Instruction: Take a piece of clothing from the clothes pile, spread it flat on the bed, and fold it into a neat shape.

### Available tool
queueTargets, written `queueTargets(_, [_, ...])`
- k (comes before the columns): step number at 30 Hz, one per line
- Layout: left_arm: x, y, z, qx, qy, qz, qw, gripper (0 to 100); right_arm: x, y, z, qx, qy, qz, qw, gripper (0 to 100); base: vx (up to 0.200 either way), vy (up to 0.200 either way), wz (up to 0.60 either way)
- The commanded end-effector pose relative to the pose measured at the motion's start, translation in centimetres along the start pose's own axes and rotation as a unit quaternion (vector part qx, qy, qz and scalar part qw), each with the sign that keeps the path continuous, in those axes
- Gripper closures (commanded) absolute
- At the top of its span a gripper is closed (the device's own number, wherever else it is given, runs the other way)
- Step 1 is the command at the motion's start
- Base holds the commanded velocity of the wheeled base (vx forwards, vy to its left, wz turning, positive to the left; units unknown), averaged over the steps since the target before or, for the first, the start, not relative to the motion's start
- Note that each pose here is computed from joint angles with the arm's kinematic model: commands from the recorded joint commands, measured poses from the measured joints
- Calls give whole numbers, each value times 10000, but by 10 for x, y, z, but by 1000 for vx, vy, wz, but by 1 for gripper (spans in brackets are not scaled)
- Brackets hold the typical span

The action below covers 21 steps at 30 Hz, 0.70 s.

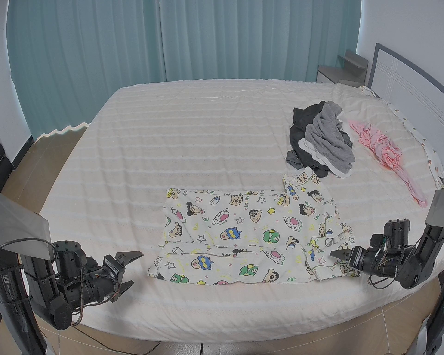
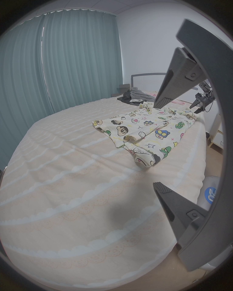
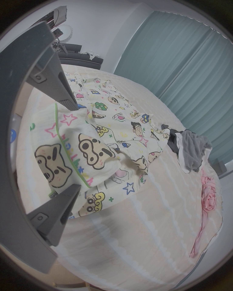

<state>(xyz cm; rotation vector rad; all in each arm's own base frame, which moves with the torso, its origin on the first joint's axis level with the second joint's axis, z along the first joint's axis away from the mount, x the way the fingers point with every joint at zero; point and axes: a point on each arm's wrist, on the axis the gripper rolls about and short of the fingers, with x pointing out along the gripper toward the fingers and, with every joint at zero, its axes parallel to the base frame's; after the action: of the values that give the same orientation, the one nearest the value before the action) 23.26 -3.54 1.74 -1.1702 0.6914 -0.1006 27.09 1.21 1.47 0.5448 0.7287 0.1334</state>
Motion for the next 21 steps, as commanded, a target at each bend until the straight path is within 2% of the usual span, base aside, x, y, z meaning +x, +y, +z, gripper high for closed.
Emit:
queueTargets(1, [0, 0, 0, 6, -15, -23, 10000, 0, 12, -27, -32, 216, 329, -250, 9989, 0, 0, 0, 0])
queueTargets(7, [0, 0, 0, 4, -12, -16, 10000, 0, 1, -28, -40, 161, 100, -134, 9997, 0, 0, 0, 0])
queueTargets(12, [0, 0, 0, 4, -12, -16, 10000, 0, -29, -14, -41, -12, -265, 124, 9996, 0, 0, 0, 0])
queueTargets(17, [0, 0, 0, -4, -19, -13, 10000, 0, -52, 8, -29, -272, -790, 510, 9952, 0, 0, 0, 0])
queueTargets(21, [0, 0, 0, 10, -44, -9, 10000, 0, -62, 18, -23, -407, -1037, 705, 9913, 0, 0, 0, 0])
